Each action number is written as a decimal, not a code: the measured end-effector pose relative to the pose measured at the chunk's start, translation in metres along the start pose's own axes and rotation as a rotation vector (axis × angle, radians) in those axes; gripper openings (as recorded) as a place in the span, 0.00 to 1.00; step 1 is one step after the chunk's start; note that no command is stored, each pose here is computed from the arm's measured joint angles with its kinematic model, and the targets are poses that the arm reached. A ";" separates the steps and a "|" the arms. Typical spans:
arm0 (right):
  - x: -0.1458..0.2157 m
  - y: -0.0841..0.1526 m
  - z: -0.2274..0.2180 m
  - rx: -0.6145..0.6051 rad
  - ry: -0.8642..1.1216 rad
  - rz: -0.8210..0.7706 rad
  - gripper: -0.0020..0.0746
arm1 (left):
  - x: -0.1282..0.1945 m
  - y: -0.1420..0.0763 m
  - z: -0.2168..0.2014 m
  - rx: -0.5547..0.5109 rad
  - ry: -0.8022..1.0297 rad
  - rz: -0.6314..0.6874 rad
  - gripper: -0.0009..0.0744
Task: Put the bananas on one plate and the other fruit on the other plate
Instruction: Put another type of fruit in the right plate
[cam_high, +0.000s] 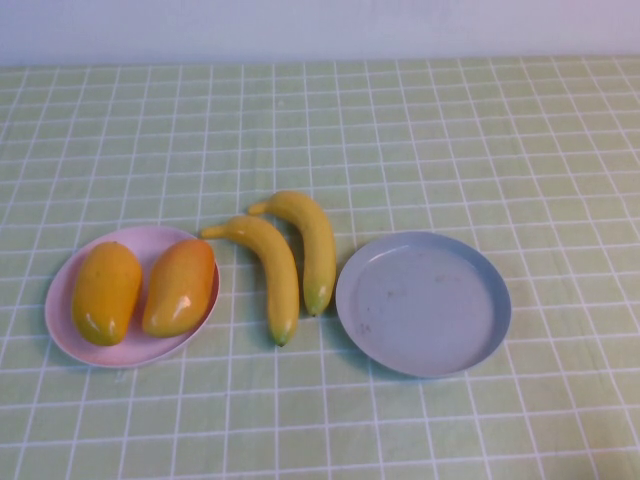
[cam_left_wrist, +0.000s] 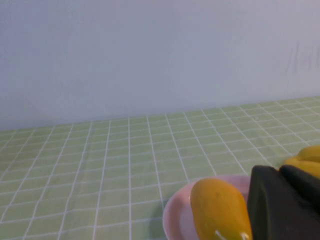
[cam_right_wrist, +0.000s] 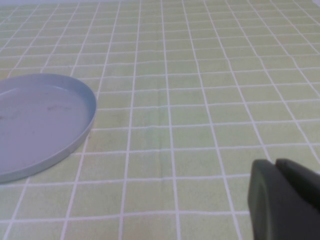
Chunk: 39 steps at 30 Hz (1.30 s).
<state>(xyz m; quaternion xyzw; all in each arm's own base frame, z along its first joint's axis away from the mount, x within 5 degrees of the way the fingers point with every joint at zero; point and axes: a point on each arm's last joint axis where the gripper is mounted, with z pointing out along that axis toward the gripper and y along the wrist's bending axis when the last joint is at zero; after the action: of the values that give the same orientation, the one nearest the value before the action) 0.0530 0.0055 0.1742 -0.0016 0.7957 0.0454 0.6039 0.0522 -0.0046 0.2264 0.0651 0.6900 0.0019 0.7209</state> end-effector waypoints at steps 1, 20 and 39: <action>0.000 0.000 0.000 0.000 0.000 0.000 0.01 | 0.003 0.000 0.000 0.001 0.009 -0.002 0.01; 0.000 0.000 0.000 0.000 0.000 0.000 0.01 | 0.055 -0.004 -0.002 0.017 0.340 -0.026 0.01; 0.000 0.000 0.000 0.000 0.000 0.000 0.01 | 0.055 -0.004 -0.002 0.017 0.340 -0.024 0.01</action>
<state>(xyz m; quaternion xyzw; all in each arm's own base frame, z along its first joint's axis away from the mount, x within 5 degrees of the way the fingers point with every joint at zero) 0.0530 0.0055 0.1742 -0.0016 0.7957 0.0454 0.6039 0.0524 -0.0036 0.1716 0.0616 0.8028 -0.0017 0.5930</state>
